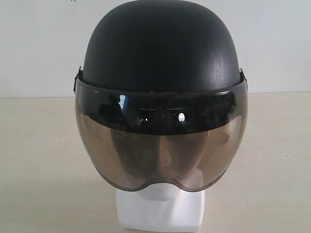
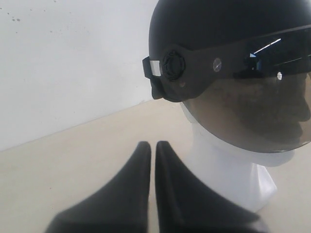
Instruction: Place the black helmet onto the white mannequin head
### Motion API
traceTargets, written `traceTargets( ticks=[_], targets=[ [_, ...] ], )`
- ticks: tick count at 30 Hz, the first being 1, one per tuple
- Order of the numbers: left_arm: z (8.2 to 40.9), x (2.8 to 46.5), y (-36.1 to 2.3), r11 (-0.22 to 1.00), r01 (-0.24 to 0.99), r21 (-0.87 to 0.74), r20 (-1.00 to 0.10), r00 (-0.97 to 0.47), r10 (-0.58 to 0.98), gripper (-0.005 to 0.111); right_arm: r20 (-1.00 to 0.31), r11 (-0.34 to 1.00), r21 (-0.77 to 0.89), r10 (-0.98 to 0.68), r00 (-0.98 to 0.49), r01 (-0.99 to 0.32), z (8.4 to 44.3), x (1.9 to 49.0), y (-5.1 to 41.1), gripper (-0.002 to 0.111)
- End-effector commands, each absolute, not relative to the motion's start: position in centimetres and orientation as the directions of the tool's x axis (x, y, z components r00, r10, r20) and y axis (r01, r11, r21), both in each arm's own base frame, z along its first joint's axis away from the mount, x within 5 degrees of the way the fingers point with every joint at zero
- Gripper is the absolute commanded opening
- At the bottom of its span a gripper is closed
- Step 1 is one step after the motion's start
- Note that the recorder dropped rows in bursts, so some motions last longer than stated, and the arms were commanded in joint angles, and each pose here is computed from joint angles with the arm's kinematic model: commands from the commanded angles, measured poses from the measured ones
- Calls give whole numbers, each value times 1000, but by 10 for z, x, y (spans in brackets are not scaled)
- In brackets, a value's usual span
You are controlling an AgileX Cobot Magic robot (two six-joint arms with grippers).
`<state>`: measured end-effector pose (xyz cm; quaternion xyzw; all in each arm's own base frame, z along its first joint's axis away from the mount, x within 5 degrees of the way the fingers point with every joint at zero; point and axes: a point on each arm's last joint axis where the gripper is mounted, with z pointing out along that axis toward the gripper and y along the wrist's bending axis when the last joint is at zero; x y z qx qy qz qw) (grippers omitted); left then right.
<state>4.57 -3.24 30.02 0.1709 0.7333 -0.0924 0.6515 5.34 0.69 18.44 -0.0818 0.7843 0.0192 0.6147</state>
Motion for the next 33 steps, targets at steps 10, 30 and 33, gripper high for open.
traceTargets(
  ticks=[10,30,33],
  targets=[
    [300,45,-33,925,373,71,-989,-92,113,4,-963,990,-113,-131,-234,-87,183,54,3,0],
    [300,45,-33,925,374,71,-989,-94,114,4,-969,998,-40,-30,-245,39,183,54,-3,0],
    [300,45,-33,925,374,71,-989,-94,114,4,-969,998,-39,-28,-245,39,183,54,-3,0]
  ],
)
